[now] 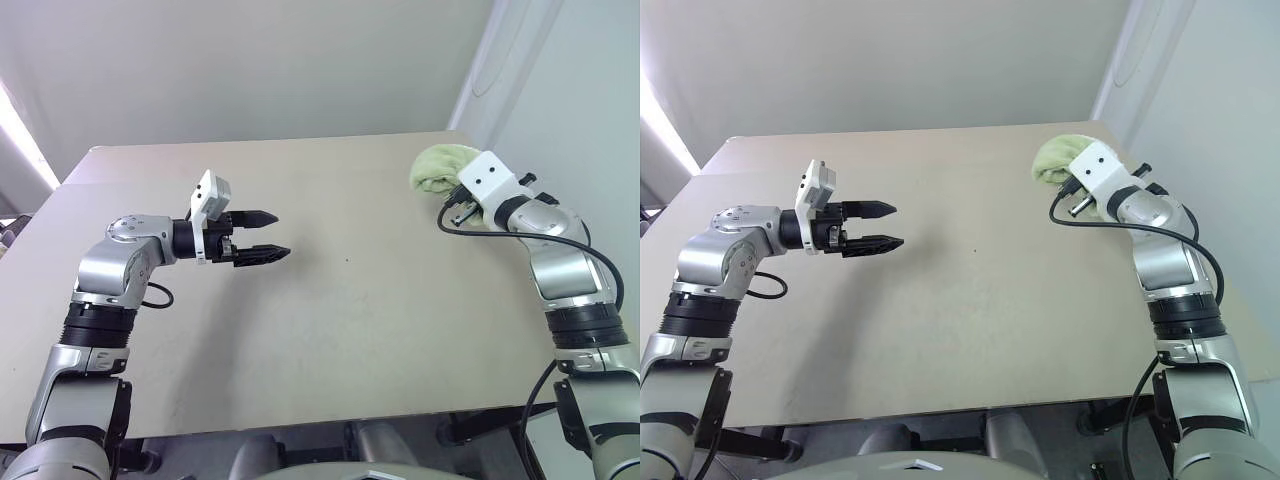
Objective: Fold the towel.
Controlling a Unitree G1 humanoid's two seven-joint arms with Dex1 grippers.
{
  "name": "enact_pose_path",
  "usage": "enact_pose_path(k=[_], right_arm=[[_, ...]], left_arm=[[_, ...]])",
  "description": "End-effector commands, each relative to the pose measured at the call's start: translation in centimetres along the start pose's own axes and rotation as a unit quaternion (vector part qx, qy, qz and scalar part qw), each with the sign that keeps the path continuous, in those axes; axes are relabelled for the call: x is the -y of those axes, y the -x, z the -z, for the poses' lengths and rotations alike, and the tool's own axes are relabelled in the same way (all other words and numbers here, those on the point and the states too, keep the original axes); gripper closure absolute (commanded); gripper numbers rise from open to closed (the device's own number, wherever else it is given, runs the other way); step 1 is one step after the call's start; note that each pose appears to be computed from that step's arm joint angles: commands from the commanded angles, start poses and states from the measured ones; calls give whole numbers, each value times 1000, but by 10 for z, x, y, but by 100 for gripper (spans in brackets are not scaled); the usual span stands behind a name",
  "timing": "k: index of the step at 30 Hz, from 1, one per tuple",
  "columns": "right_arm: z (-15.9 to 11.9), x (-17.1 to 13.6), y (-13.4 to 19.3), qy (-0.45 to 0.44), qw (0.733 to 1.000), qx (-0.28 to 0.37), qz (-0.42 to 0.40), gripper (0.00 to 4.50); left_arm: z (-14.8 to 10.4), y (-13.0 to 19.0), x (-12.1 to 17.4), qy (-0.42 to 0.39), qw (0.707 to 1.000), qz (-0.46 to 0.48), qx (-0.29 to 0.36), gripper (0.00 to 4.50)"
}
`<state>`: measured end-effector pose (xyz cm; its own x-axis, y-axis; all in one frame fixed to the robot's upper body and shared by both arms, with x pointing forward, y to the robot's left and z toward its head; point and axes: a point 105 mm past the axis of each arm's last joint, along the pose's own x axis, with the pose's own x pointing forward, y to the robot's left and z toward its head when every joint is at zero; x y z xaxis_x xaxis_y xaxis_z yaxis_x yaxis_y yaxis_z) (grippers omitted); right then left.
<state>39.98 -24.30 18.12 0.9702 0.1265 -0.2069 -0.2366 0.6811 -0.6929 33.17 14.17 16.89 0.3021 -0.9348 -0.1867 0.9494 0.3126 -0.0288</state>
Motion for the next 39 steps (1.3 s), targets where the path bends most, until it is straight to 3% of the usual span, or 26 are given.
enact_pose_path(k=[1,6,12,20,25,28,31,34,39], right_arm=[[12,-8,-7,0,1000,-16,2,448],[41,-68,-15,-47,995,-51,-72,448],[65,-81,-13,-62,990,-95,-86,448],[58,-61,-1,-115,987,-73,-83,182],[18,-39,23,-226,966,16,-127,4],[-5,-26,37,-297,939,71,-155,4],[-12,-12,34,-350,923,85,-136,4],[0,-7,14,-383,918,48,-88,4],[22,-27,-19,-388,920,-3,-48,4]], left_arm=[[-8,-1,0,-20,1000,5,6,0],[-6,0,-1,-22,1000,5,3,0],[-2,1,1,-23,1000,6,-3,0],[1,2,1,-21,1000,7,-5,0],[-5,6,-2,-16,1000,3,8,0],[-13,6,-8,-8,999,-11,29,0],[-12,5,-10,-15,999,-15,26,0],[-9,4,-10,-19,999,-16,22,0],[-7,4,-10,-19,999,-17,25,0]])
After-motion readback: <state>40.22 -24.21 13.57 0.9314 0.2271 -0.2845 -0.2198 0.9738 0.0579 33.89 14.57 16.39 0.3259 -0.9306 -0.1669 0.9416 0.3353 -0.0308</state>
